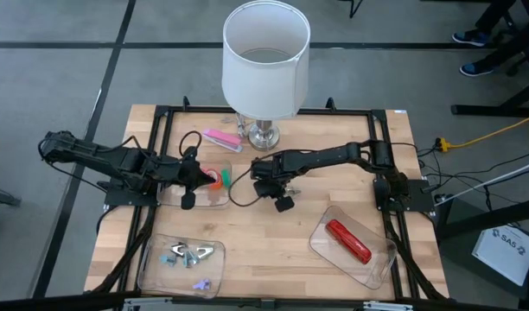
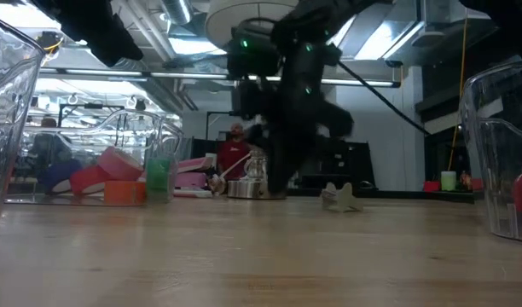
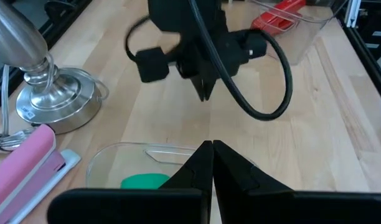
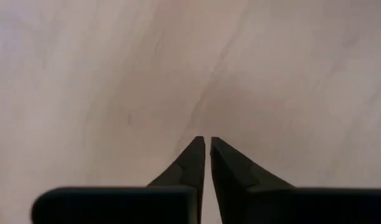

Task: Pick and place Stapler, Stapler remover, tape
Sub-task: Put the gray staple remover into the bottom left transparent bin

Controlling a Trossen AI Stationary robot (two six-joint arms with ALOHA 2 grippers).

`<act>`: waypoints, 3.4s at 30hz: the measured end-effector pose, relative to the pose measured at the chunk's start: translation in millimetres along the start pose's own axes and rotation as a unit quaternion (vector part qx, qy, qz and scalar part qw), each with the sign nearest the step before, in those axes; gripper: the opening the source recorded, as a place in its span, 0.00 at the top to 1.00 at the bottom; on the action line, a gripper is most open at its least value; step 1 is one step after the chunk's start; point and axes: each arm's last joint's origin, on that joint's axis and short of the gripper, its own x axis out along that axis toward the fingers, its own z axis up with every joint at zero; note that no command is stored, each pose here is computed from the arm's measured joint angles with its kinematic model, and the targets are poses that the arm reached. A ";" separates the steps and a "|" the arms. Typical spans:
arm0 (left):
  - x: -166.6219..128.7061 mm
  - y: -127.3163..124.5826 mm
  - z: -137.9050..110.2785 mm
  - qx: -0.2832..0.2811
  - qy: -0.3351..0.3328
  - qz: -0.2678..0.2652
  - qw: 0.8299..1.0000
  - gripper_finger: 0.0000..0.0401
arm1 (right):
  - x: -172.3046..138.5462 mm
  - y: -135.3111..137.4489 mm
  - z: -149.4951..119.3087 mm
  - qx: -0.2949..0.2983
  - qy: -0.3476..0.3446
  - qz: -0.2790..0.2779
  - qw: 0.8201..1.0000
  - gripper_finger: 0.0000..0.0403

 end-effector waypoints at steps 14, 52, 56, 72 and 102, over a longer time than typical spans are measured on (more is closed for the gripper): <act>0.0 0.0 0.0 0.000 0.000 0.000 1.000 0.99 | -83.1 17.0 17.2 0.142 0.014 0.188 0.972 0.99; 4.0 0.2 -5.8 0.025 0.008 0.003 1.000 0.99 | -17.3 67.1 -52.3 0.215 0.056 -0.050 0.974 0.68; 4.1 0.2 -5.8 0.025 0.008 0.003 1.000 0.99 | -16.9 65.8 -48.9 0.214 0.038 -0.052 0.975 0.68; 4.1 0.4 -5.8 0.037 0.007 0.008 0.999 0.99 | -54.3 59.0 -70.2 0.093 0.182 -0.107 0.973 0.67; 3.9 3.2 -5.2 0.023 -0.002 0.054 0.998 1.00 | -31.2 36.1 -78.3 -0.269 0.234 -0.012 0.934 0.67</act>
